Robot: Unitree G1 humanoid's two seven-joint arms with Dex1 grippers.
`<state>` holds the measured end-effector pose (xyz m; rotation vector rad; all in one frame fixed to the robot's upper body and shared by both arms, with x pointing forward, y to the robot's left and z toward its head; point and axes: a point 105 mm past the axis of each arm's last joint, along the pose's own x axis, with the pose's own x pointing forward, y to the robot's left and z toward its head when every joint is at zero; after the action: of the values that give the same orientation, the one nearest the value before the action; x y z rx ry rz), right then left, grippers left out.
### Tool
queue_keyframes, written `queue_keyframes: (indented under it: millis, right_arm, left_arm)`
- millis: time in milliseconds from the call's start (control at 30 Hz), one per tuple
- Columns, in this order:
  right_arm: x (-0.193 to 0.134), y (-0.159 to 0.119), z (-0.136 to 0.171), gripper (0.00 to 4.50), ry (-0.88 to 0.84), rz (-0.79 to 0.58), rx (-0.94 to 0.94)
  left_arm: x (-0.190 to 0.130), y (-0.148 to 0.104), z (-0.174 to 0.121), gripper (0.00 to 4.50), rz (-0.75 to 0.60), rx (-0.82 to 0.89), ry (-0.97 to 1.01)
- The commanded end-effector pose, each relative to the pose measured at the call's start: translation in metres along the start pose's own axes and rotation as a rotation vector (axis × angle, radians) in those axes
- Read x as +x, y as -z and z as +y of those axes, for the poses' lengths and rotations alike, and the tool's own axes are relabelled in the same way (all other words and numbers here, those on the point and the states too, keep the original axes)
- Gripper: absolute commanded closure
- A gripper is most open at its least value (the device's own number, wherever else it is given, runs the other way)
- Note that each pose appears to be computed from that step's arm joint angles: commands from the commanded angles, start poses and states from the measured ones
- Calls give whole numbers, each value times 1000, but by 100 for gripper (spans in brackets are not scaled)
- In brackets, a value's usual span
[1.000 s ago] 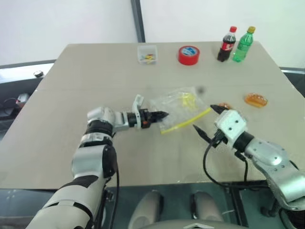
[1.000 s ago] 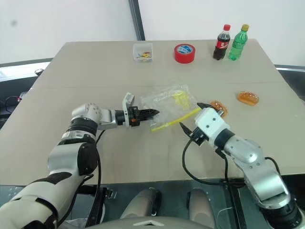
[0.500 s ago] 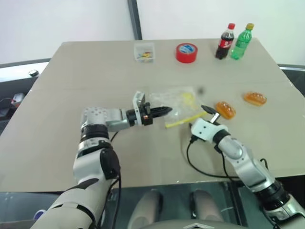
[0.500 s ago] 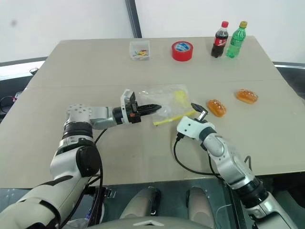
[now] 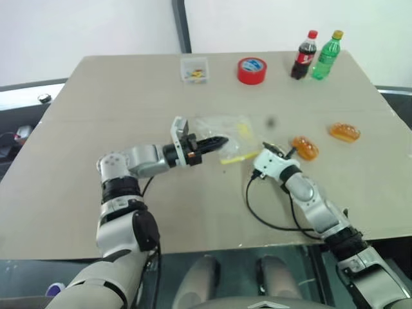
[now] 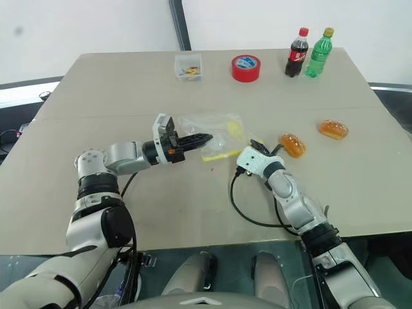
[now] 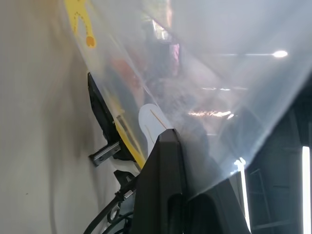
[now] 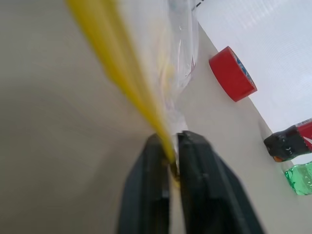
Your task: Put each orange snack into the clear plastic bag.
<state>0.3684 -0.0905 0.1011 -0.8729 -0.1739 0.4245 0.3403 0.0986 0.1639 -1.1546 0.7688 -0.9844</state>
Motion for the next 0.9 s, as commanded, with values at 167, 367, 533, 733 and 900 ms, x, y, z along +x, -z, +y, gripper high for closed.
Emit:
queue_keyframes:
  millis: [167, 367, 533, 733, 900]
  right_arm:
    - [10, -12, -54, 450, 122, -62, 34]
    - [22, -9, -77, 450, 91, -5, 62]
    - [36, -19, -85, 450, 55, 43, 48]
    - [49, -37, -86, 450, 36, 51, 42]
    - [54, -50, -82, 450, 16, 36, 50]
  left_arm:
    - [-13, -3, -16, 373, -95, 486, -204]
    - [-23, -8, -32, 162, -110, 1359, -395]
    - [-13, 26, -43, 162, -23, 1798, -300]
    - [2, 32, -40, 162, 6, 1993, -378]
    - [17, 33, -36, 162, -7, 2052, -418]
